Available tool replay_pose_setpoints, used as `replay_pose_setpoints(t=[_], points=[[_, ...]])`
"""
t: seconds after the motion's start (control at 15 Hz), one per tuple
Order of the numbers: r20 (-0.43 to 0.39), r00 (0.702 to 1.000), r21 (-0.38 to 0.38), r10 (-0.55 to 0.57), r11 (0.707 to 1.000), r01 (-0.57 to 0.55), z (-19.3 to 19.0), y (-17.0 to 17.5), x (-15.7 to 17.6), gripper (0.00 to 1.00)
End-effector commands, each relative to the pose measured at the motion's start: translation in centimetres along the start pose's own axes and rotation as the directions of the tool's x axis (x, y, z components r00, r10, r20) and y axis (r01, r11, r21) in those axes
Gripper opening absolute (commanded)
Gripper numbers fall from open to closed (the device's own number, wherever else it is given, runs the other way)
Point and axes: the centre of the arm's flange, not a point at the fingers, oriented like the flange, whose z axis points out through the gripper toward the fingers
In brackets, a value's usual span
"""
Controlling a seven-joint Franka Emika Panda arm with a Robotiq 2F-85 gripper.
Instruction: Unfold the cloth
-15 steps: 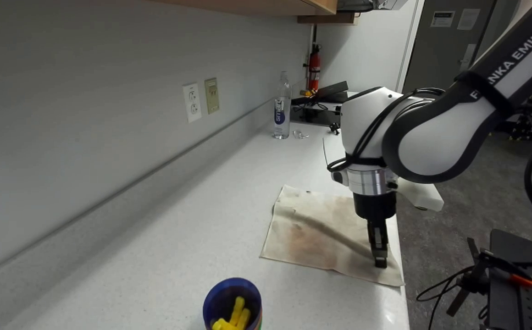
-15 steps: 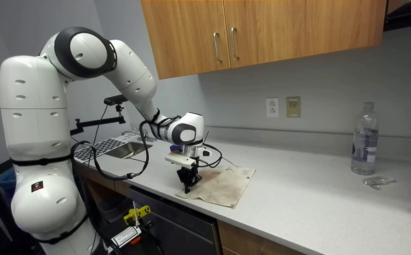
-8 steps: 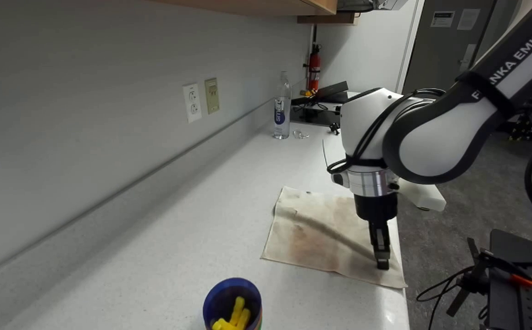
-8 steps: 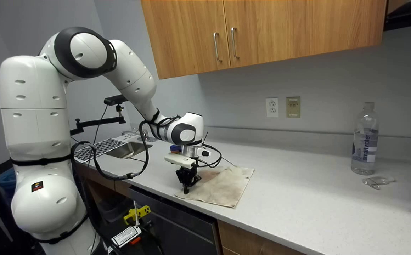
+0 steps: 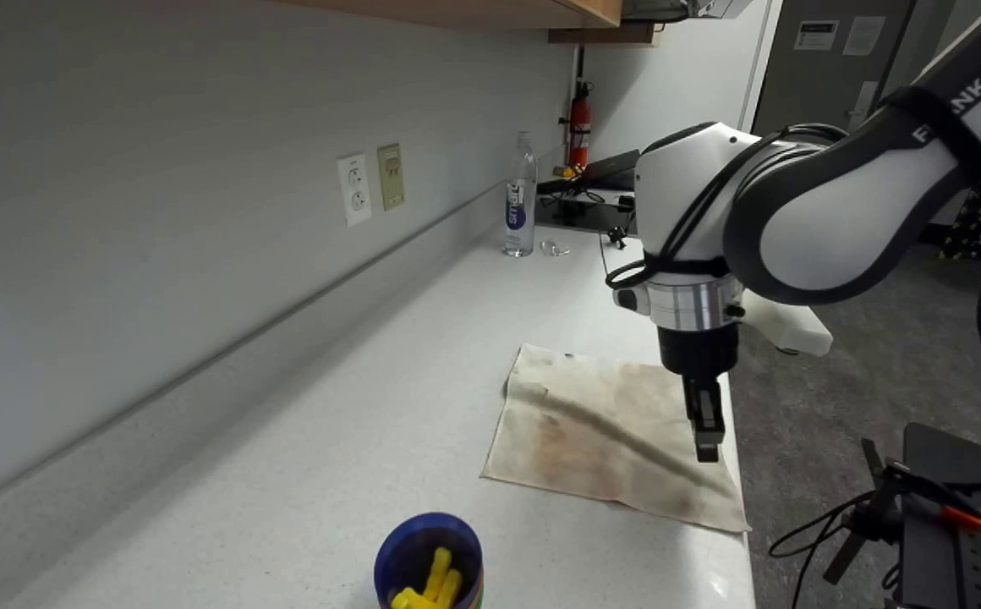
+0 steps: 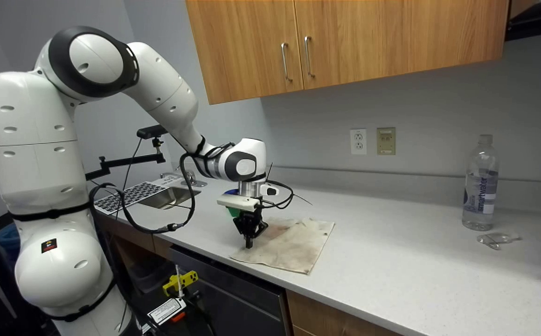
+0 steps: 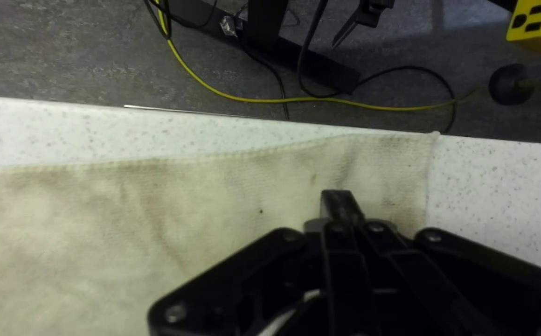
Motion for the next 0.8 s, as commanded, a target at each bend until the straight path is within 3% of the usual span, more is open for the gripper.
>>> replay_pose_setpoints(t=[0.0, 0.53, 0.6, 0.73], points=[[-0.037, 0.999, -0.055, -0.021, 0.998, 0.019, -3.6, 0.5, -2.2, 0.00], [-0.260, 0.966, -0.115, -0.003, 0.993, -0.028, -10.5, 1.9, -3.8, 0.00], [-0.284, 0.959, -0.125, -0.001, 0.991, -0.036, -11.2, 2.1, -4.1, 0.26], [-0.328, 0.945, -0.133, 0.008, 0.990, -0.055, -12.2, 2.6, -4.6, 0.32]])
